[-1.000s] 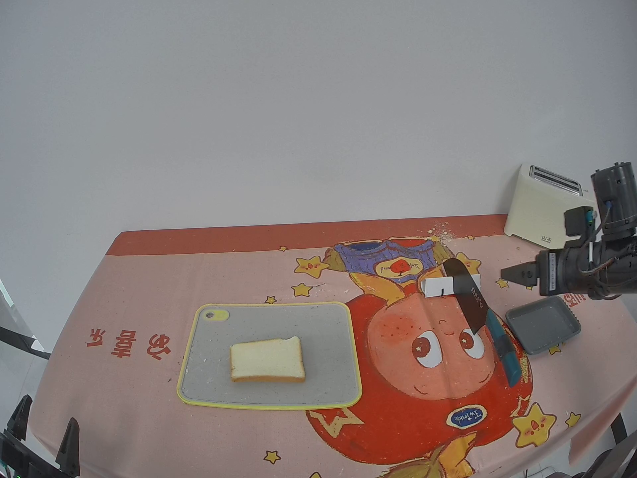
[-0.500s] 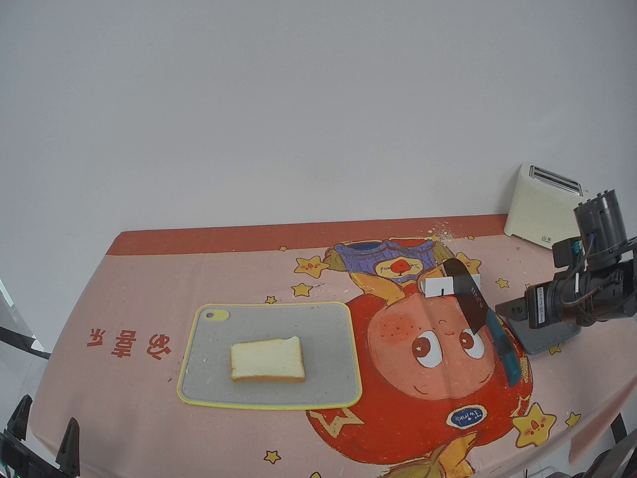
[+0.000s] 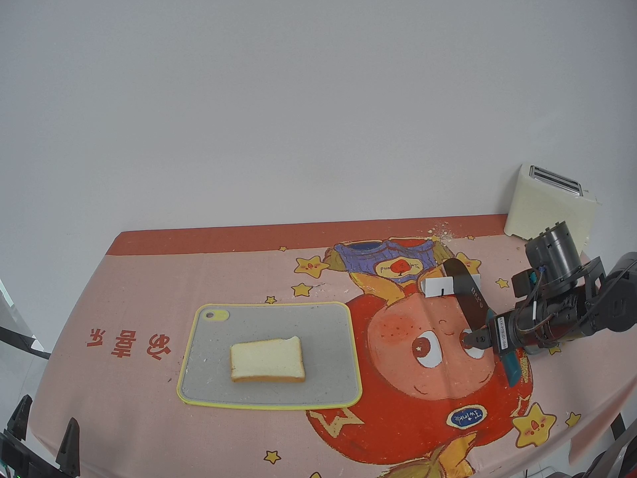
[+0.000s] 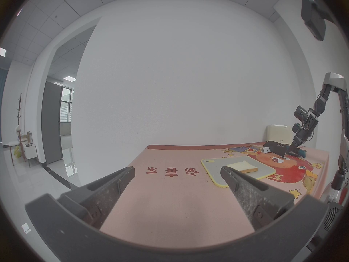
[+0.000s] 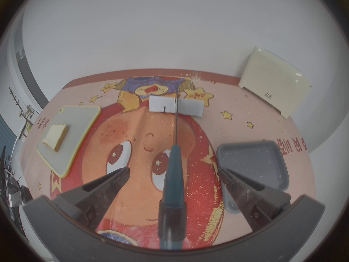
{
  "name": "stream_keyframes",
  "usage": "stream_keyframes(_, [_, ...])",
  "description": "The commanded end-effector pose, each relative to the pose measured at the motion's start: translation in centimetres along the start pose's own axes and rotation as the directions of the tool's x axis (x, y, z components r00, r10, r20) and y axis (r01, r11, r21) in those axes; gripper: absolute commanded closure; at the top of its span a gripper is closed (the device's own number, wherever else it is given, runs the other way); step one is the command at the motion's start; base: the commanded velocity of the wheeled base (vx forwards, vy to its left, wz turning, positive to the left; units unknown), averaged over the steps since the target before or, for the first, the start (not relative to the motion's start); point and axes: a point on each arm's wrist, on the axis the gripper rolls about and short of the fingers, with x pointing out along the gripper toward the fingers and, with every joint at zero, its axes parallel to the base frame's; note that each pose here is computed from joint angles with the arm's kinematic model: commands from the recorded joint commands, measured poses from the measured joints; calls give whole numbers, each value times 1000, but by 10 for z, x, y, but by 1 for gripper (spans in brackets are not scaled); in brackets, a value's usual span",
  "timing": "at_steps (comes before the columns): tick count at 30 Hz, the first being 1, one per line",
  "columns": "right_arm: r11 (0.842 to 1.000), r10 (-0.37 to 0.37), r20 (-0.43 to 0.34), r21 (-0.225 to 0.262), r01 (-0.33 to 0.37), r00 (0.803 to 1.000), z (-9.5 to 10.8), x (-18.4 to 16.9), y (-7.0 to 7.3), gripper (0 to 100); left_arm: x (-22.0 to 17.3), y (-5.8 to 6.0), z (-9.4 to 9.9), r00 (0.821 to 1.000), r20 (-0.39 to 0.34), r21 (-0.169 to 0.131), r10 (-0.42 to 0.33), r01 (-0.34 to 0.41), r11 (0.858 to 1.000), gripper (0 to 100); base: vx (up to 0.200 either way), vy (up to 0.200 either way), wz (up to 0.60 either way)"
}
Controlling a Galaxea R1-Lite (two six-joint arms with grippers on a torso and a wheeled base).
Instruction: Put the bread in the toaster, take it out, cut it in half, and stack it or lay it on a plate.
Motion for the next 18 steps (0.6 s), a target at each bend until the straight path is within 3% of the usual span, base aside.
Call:
stream_keyframes(1, [1000,-3,-32,2,3,999,-2,8,0,0,1,0,-5,1000,-9,0,1,-1,1000,0,0,0,0])
stream_keyframes(18, [1000,7,-68,4,-6,998,-10,12,-3,0,1,0,-5,1000,-9,2,1,-1,1000,0,0,0,0])
